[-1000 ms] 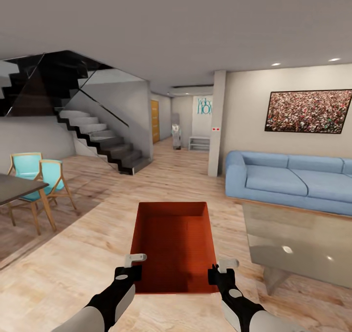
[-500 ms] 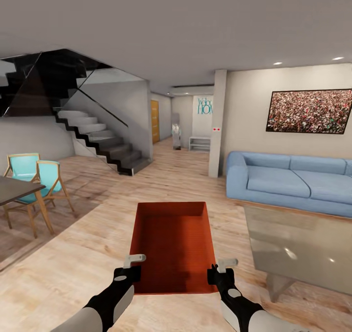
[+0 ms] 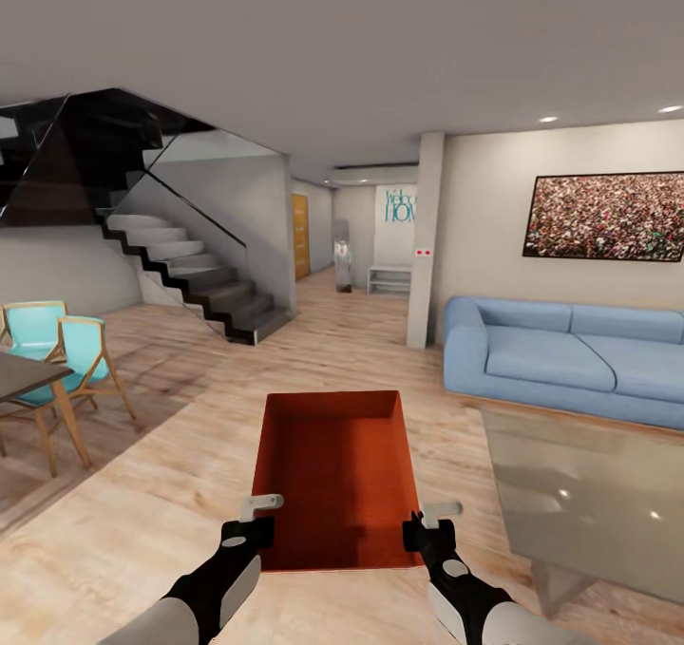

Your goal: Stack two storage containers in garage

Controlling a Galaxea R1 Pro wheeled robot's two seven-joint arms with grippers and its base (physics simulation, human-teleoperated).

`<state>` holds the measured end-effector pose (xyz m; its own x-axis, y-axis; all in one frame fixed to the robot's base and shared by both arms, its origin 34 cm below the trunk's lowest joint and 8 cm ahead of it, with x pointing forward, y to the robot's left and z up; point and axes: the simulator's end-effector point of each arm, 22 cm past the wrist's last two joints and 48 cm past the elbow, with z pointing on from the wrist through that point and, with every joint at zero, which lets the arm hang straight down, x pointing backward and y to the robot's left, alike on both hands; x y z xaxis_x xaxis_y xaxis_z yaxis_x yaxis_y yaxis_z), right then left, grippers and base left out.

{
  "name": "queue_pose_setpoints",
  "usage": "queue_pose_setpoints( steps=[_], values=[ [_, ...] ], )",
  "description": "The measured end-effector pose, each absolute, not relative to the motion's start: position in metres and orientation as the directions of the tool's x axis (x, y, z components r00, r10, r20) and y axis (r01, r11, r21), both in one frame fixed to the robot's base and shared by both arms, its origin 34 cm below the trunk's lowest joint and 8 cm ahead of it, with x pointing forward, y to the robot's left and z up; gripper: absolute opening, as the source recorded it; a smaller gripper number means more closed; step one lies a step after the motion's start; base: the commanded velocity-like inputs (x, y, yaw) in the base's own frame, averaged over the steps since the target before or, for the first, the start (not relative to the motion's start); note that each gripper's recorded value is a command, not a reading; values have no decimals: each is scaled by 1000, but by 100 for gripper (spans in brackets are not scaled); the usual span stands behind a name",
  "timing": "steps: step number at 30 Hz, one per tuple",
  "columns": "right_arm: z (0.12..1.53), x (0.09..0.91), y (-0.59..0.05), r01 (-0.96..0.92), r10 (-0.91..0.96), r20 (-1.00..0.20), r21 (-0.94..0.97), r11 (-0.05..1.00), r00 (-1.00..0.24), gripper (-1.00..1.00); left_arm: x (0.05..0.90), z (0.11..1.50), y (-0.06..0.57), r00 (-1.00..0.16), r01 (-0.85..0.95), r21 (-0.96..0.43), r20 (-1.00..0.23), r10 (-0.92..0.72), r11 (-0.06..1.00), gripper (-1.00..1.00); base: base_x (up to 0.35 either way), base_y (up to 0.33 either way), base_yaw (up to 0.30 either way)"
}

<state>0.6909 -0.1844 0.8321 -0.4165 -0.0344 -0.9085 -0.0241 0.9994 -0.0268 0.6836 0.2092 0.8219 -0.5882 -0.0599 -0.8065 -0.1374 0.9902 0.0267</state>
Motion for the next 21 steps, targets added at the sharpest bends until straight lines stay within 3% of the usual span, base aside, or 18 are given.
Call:
queue_pose_setpoints(
  steps=[21],
  values=[
    [833,691,-186,-22,-27,-910,-20,1000,-413,-100,685,824,208,-585,-137,32,-809,-54,990,-100,322,0,0]
  ],
)
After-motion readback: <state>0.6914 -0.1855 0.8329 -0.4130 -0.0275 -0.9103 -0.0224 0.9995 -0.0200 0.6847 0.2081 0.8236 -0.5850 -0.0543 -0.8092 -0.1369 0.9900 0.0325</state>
